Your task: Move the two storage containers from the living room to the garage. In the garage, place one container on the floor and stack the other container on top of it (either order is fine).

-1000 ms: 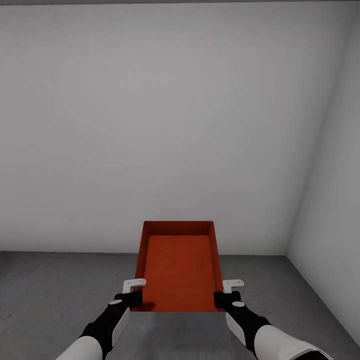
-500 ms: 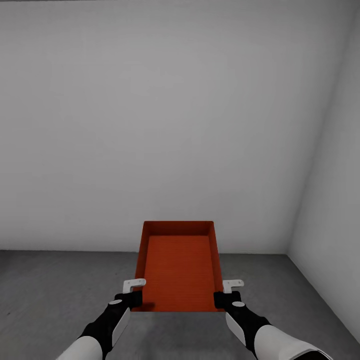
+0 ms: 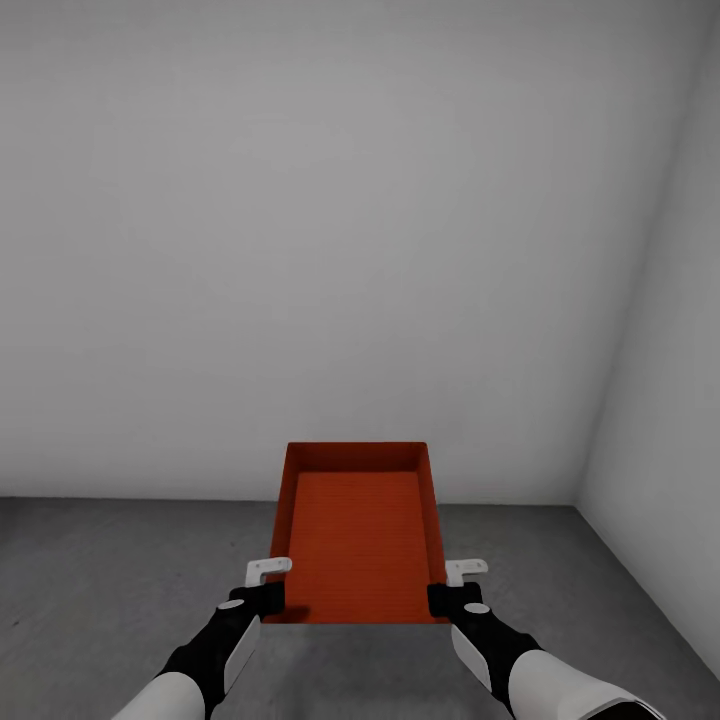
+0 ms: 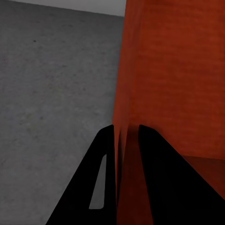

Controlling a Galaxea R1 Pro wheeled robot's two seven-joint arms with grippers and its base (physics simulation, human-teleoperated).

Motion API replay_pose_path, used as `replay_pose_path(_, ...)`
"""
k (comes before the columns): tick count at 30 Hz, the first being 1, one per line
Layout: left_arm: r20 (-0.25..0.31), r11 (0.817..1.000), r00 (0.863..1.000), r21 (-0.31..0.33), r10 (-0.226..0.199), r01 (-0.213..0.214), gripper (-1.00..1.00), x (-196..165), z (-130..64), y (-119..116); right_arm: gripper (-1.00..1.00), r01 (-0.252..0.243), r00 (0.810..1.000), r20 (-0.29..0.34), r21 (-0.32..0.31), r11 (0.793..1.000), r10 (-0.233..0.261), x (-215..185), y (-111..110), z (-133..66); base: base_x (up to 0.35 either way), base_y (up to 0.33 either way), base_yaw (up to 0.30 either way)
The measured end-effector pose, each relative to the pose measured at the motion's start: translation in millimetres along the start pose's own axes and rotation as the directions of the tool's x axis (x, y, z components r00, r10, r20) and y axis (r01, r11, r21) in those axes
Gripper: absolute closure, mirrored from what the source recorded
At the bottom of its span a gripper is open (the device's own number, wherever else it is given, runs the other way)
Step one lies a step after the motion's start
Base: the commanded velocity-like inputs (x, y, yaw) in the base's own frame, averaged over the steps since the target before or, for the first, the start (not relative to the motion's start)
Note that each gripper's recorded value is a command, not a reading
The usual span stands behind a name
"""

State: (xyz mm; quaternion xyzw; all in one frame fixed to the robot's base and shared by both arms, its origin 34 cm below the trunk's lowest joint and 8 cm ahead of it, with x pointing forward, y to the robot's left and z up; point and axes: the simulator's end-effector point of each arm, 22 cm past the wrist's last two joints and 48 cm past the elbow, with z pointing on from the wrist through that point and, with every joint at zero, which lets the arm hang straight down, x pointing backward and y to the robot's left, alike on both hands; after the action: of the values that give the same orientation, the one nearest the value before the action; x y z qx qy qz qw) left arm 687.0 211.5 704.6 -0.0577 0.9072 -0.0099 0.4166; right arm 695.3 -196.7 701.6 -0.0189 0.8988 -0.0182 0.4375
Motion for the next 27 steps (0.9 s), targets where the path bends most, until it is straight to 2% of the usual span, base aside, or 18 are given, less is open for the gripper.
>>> replay_pose_path(27, 0.003, 1.0, 1.0, 0.0, 0.002, -0.002, 1.0, 35.0, 28.3, 3.2, 1.0, -0.001, 1.0, 0.003, 0.0, 1.0, 0.001, 37.0, 2.4, 26.7, 0.0, 0.0, 0.0)
